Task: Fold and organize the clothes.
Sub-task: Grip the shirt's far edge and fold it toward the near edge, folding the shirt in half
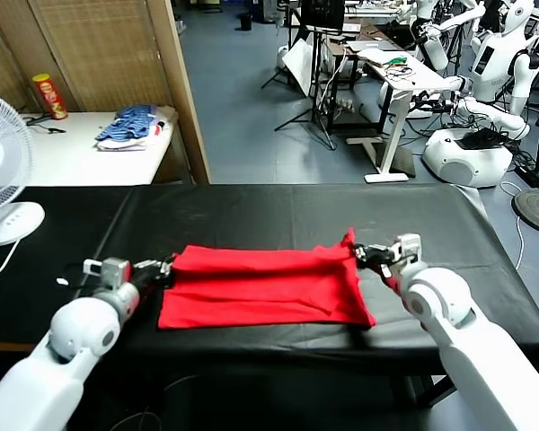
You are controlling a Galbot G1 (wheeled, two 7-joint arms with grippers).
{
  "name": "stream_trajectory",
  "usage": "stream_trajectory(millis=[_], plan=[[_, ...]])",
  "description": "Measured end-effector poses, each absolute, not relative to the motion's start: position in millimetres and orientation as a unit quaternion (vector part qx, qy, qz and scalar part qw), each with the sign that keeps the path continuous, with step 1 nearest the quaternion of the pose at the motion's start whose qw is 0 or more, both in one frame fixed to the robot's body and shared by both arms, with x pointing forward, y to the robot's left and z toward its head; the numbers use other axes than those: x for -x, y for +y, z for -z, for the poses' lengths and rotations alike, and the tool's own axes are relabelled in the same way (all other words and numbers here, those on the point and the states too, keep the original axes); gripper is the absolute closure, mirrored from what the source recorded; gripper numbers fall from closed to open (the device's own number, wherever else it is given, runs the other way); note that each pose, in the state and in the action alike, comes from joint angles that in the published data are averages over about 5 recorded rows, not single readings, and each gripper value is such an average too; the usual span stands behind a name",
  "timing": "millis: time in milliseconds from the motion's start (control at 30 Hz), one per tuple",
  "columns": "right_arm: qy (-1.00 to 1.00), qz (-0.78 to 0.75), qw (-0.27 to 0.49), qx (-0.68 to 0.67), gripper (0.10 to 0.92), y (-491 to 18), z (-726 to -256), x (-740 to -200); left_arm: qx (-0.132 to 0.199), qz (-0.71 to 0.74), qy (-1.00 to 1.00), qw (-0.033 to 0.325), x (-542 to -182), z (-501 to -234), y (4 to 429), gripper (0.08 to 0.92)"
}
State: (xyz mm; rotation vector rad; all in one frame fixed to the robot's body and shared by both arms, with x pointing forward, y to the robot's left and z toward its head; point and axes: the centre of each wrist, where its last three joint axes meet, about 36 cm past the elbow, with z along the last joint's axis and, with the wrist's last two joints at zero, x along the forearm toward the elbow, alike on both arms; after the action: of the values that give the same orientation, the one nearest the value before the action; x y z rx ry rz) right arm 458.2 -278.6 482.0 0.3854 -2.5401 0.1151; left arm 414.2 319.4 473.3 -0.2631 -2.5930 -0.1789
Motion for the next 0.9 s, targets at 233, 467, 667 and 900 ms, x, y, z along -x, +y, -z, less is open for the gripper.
stream_trajectory(millis=[233, 467, 667, 900], plan=[[-0.944, -0.05, 0.296, -0.14, 0.9, -278.7, -469.3, -450.7, 0.096, 0.081, -0.951, 0.281, -399.6, -461.9, 317.1, 0.872], [-0.943, -0.046, 0.297, -0.146, 0.844, -278.9, -469.9, -441.5, 0.1, 0.089, -0.944, 0.301, -389.1, -454.8, 311.9, 0.872], [-0.947, -0.031, 0.282, -0.15, 0.535, -280.1, -483.3, -432.2, 0.104, 0.09, -0.943, 0.302, -384.4, -461.7, 306.5, 0.834], [-0.961, -0.032, 0.254, -0.105, 0.24, -283.2, -490.0, -445.3, 0.101, 0.058, -0.956, 0.267, -394.4, -475.3, 308.2, 0.482]])
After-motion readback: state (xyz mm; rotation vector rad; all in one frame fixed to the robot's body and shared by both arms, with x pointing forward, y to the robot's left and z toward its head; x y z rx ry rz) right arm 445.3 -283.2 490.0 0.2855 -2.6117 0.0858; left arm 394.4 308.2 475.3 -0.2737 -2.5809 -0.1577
